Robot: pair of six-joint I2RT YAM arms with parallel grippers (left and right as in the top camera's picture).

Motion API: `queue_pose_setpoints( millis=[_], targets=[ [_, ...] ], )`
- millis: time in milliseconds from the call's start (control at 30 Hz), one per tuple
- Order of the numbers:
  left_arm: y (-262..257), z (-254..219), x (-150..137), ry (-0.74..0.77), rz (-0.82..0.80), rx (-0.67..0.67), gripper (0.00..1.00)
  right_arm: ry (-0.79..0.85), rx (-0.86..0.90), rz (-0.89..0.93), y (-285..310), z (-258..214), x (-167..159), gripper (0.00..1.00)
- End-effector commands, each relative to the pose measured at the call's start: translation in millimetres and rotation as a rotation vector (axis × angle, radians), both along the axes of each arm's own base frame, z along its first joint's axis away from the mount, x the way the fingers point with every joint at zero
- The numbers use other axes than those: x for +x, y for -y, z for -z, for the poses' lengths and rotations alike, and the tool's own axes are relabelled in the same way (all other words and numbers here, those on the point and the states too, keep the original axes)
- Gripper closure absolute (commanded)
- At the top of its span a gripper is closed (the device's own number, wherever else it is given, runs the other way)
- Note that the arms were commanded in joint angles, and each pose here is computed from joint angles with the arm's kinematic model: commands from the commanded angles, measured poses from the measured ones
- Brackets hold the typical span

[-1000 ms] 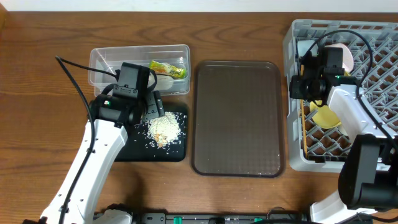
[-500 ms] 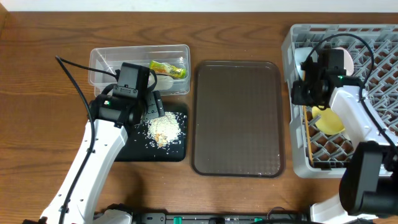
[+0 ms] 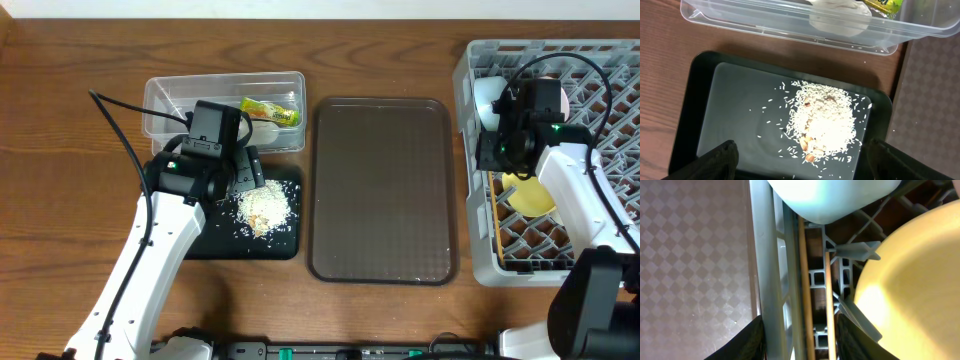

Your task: Sort waste into correct bins and load items into the dishwasher rack

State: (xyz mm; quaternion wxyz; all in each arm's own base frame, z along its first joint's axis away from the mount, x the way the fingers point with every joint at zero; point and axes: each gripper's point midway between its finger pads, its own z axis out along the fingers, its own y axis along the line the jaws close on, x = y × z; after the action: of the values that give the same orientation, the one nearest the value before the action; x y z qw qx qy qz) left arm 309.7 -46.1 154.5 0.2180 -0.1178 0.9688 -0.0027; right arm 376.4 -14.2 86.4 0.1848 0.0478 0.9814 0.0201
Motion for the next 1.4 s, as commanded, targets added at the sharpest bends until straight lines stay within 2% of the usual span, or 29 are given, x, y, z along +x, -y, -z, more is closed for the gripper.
queue_pose_setpoints(
  millis=[0, 167, 300, 433, 567, 767, 833, 867, 967, 1000, 1233, 1367],
  targets=[
    [-2, -2, 1, 0.005, -0.014, -0.003, 0.15, 0.078, -0.013, 0.021, 8, -28, 3, 0.56],
    [0, -4, 7, 0.028, 0.024, 0.004, 0.15, 0.269, 0.035, -0.036, -5, -76, 20, 0.55],
    [2, -6, 10, 0.041, 0.101, 0.036, 0.15, 0.376, 0.0, -0.087, -5, -102, 28, 0.48],
    [-1, -5, -1, 0.006, 0.094, 0.038, 0.15, 0.314, -0.005, -0.052, 0, -98, 10, 0.36],
    [-3, -15, -15, 0.01, 0.092, 0.035, 0.15, 0.259, 0.008, 0.054, 13, -98, -10, 0.31],
    [-6, -46, -42, 0.149, 0.102, 0.01, 0.14, 0.267, -0.008, 0.07, 16, -107, -41, 0.2],
    [-4, -50, -55, 0.201, 0.119, -0.001, 0.14, 0.305, -0.011, 0.07, 15, -108, -52, 0.1],
    [-3, -51, -61, 0.229, 0.129, -0.008, 0.15, 0.332, -0.013, 0.07, 14, -109, -59, 0.01],
    [-3, -47, -81, 0.287, 0.149, -0.023, 0.14, 0.413, -0.02, 0.069, 11, -111, -82, 0.01],
    [-4, -45, -86, 0.3, 0.15, -0.026, 0.0, 0.432, -0.02, 0.071, 10, -111, -89, 0.01],
    [-8, -51, -99, 0.371, 0.148, -0.041, 0.0, 0.519, -0.018, 0.069, 5, -110, -124, 0.01],
    [-8, -50, -99, 0.366, 0.148, -0.04, 0.0, 0.489, -0.015, 0.069, 4, -104, -136, 0.01]
  ],
)
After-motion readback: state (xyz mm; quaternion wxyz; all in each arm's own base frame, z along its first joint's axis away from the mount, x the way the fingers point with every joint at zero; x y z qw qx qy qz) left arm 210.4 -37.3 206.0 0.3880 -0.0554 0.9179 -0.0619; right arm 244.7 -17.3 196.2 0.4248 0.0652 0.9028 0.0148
